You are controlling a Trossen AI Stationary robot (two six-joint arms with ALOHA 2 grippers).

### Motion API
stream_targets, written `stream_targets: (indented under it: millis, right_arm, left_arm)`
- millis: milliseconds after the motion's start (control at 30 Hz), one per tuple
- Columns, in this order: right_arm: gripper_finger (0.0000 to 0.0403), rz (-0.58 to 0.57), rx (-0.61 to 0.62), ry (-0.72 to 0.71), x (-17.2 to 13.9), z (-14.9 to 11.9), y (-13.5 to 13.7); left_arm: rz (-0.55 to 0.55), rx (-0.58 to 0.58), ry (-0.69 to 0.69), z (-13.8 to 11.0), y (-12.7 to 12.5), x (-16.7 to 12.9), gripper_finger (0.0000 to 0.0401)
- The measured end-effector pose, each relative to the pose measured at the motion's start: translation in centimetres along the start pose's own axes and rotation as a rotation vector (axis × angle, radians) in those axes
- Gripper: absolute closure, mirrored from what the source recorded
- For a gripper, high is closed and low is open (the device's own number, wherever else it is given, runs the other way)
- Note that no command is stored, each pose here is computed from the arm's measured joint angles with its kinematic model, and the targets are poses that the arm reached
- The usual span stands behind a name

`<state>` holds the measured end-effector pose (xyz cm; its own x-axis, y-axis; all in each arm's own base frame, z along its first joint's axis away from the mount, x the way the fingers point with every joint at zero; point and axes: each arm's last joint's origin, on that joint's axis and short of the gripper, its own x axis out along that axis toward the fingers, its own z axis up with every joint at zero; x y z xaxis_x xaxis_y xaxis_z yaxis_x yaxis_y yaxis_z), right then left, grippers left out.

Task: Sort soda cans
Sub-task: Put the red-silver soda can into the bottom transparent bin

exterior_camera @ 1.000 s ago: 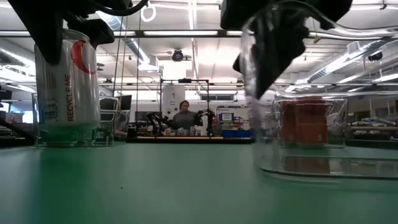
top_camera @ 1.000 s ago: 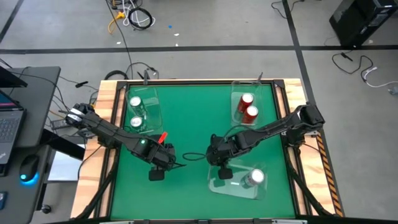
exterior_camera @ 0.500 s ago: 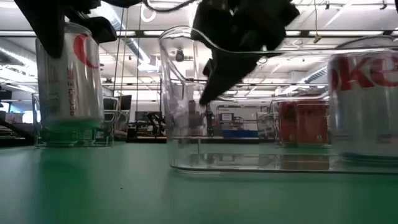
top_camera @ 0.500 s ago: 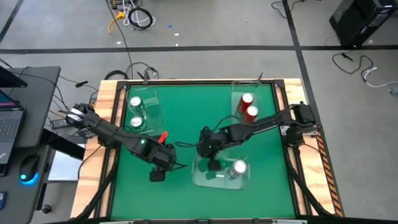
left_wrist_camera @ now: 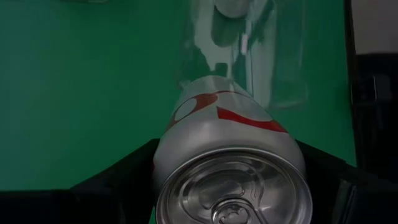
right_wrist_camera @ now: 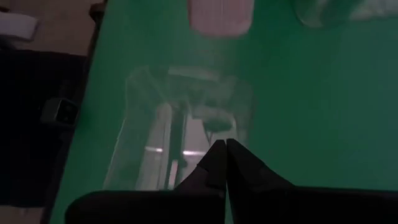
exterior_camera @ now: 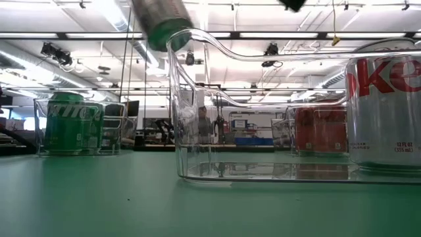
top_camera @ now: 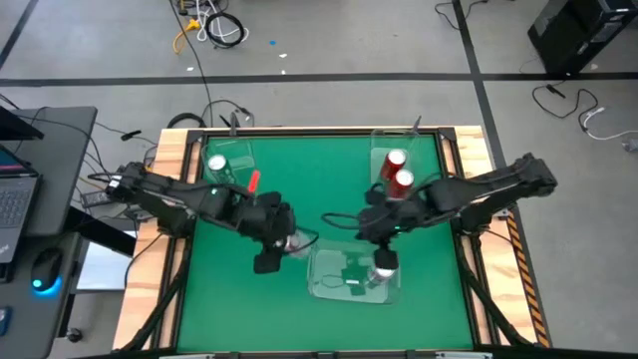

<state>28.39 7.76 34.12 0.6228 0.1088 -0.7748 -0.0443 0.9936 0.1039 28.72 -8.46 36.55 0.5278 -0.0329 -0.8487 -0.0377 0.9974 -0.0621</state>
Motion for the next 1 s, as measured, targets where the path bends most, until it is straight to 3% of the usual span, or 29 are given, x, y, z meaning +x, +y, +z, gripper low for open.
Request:
stream_targets:
  millis: [200,367,600,733,1000]
  right_arm:
    - [0.0403,-0.117,0.101,0.088,-2.7,-2.2,0.1]
    - [0.0403,-0.122,0.107,0.102,-3.2,-2.6,0.4]
    - [0.0403,-0.139,0.107,0.145,-2.9,-2.9,0.3]
    - [0.0403,-0.124,0.109,0.164,-2.9,-3.0,0.4]
    - [0.0403,-0.122,0.106,0.181,-2.9,-3.2,0.5]
  left_arm:
    - [-0.067,0.044,0.0,2.0,1.3,2.2,0.0105]
    - [-0.098,0.158,0.052,3.8,1.2,5.4,0.0105]
    - [-0.063,0.334,0.131,6.3,0.5,9.3,0.0105]
    - [-0.029,0.395,0.216,6.9,0.6,11.7,0.0105]
    - [-0.063,0.496,0.301,6.9,0.3,15.5,0.0105]
